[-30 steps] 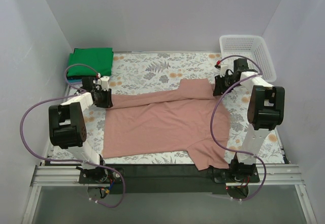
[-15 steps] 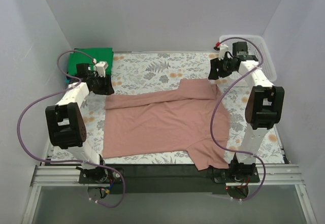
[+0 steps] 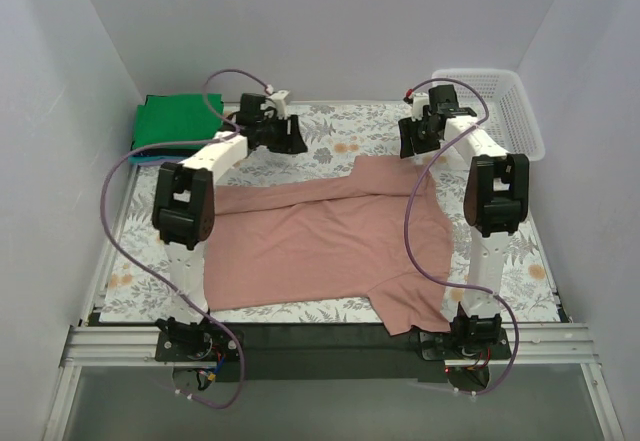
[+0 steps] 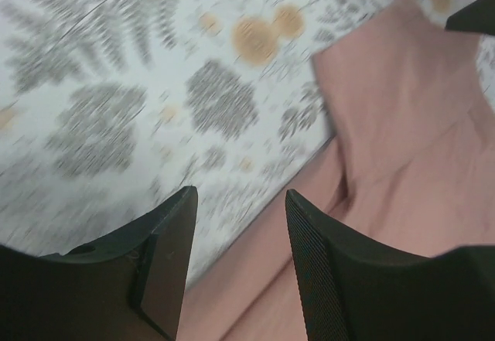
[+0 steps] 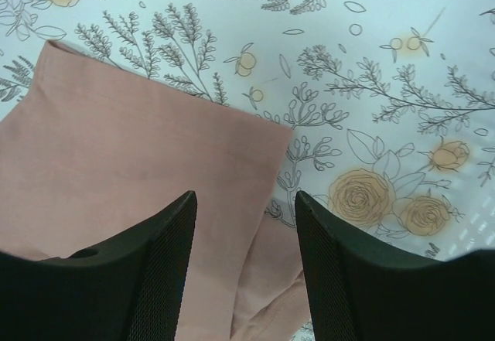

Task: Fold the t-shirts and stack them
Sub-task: Fold the tshirt

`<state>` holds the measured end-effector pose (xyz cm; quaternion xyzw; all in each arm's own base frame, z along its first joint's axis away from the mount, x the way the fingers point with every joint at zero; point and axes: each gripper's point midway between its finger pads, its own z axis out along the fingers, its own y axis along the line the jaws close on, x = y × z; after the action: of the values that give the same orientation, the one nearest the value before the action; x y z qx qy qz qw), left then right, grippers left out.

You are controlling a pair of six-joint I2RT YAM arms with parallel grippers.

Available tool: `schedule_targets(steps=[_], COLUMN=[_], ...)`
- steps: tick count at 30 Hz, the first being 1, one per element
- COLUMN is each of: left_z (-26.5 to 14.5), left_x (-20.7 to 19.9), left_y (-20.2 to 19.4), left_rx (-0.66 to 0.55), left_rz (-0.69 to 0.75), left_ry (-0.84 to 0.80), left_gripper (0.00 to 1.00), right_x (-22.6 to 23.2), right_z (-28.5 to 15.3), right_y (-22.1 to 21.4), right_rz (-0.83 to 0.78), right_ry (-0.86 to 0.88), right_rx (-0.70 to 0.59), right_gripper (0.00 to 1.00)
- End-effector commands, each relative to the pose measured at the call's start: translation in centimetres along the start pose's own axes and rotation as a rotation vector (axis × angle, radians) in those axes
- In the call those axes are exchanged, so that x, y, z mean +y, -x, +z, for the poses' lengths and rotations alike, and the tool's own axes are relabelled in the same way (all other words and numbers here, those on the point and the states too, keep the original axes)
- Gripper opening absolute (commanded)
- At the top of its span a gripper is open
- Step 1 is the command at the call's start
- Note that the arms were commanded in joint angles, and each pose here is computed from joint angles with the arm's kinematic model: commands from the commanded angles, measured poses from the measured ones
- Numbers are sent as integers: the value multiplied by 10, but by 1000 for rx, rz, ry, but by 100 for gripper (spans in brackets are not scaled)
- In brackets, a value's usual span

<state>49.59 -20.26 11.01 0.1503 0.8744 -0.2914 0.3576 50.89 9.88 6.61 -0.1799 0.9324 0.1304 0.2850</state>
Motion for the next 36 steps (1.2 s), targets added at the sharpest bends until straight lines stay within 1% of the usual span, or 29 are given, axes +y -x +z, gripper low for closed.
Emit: schedule_targets(steps=[1,2,3,4,5,6,7,9,11,12,14,20,24,28,31,34,35,36], left_z=[51,62,84,92,100,117,122,140,148,157,163,179,189,196,199,202,203,203], left_x=[-47,-54,-63,-73,-75,-77,-81,-80,-81,-79,-79,-88,-99,-99,-98,-102,-105,-106], left_y=[22,25,11,25,25,11,19,7,13,5,4,-16,-34,-45,-52,-61,-63,-63], left_rx=[-38,-45,-17,-53,-59,-35,-63,-55,-75,-65,-68,-26,7,26,43,63,67,68], left_rz=[-58,-62,-57,-40,-41,-53,-43,-44,-37,-39,-30,-37,-30,-27,-28,-23,-20,-16], left_ry=[-86,-97,-111,-125,-124,-126,-131,-118,-116,-105,-99,-125,-131,-114,-108,-117,-123,-124], left_gripper=[49,49,49,49,49,49,49,49,49,49,49,42,41,41,39,37,36,34], right_x=[-10,-11,-12,-12,-13,-12,-13,-15,-16,-16,-14,-11,-9,-12,-10,-8,-7,-5], right_z=[-9,-8,-7,-5,-4,-2,2,5,11,14,18,27,31,35,38,39,39,39], right_y=[30,30,29,28,28,28,27,28,28,27,27,19,10,6,4,1,1,1], right_rz=[6,7,6,7,8,10,10,9,13,13,24,36,46,46,45,47,47,46], right_ry=[-69,-72,-73,-73,-74,-70,-71,-76,-74,-64,-51,-30,-20,-33,-22,-6,-1,9], right_rx=[-81,-82,-82,-79,-79,-78,-75,-76,-73,-70,-69,-50,-31,-21,-16,-11,-12,-14], right_gripper=[60,60,61,61,60,60,60,59,57,56,53,52,52,52,49,42,38,35])
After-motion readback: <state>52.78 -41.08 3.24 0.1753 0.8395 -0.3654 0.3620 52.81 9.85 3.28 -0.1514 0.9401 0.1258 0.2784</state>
